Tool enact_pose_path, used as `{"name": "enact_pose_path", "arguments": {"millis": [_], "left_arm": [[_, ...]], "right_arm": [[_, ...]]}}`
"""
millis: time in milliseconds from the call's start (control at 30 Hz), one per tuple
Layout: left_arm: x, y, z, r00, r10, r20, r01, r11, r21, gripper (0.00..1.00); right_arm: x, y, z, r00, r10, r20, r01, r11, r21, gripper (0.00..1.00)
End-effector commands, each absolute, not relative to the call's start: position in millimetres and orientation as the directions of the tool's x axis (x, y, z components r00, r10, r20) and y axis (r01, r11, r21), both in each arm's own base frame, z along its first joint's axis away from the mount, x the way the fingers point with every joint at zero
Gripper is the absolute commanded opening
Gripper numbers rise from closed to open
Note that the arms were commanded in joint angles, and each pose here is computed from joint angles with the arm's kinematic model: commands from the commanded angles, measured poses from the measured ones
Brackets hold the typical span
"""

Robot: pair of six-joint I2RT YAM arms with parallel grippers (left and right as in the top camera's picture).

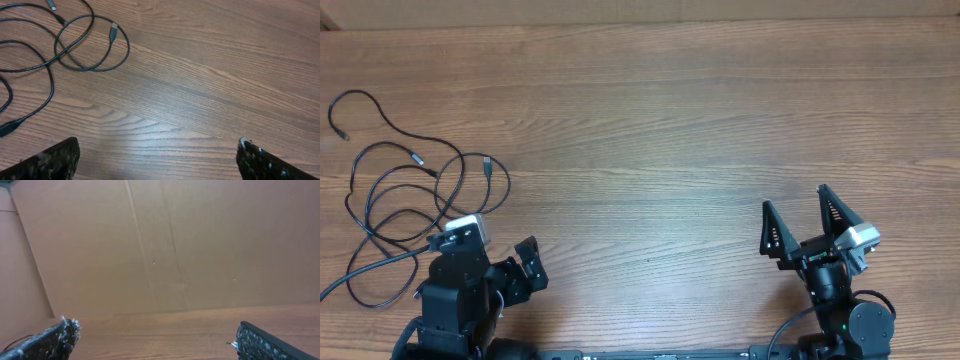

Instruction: Untangle cables

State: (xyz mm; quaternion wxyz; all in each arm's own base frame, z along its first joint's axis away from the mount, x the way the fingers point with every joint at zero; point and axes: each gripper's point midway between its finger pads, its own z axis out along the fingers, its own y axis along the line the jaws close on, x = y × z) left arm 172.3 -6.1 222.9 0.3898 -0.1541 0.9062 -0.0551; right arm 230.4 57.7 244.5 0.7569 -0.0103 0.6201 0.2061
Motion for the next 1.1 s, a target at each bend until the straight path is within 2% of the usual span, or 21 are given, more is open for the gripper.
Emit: {"name": "enact_pose_path", "arguments": {"millis": [0,233,500,1067], "left_arm": [[172,-5,222,-0.647,-0.324,-0.69,-0.245,0.945,-0.215,0.99],[172,-5,222,-0.647,-0.324,-0.69,-0.245,0.945,-0.215,0.99],[172,-5,222,-0.647,-0.324,-0.69,-0.245,0.945,-0.214,0.99],[172,-5,222,-0.647,-0.324,-0.69,-0.245,0.945,-0.215,1.0]], "right_arm": [[229,59,243,0.189,0.303,-0.934,-0.34,0.912,0.227,1.0],[233,52,236,0.169,0.301,-0.939,-0.295,0.924,0.243,1.0],[241,53,170,-0.086,0.259,-0.962,-0.22,0.937,0.272,1.0],[244,33,171,-0.044,0.218,-0.975,-0.117,0.968,0.221,1.0]]}}
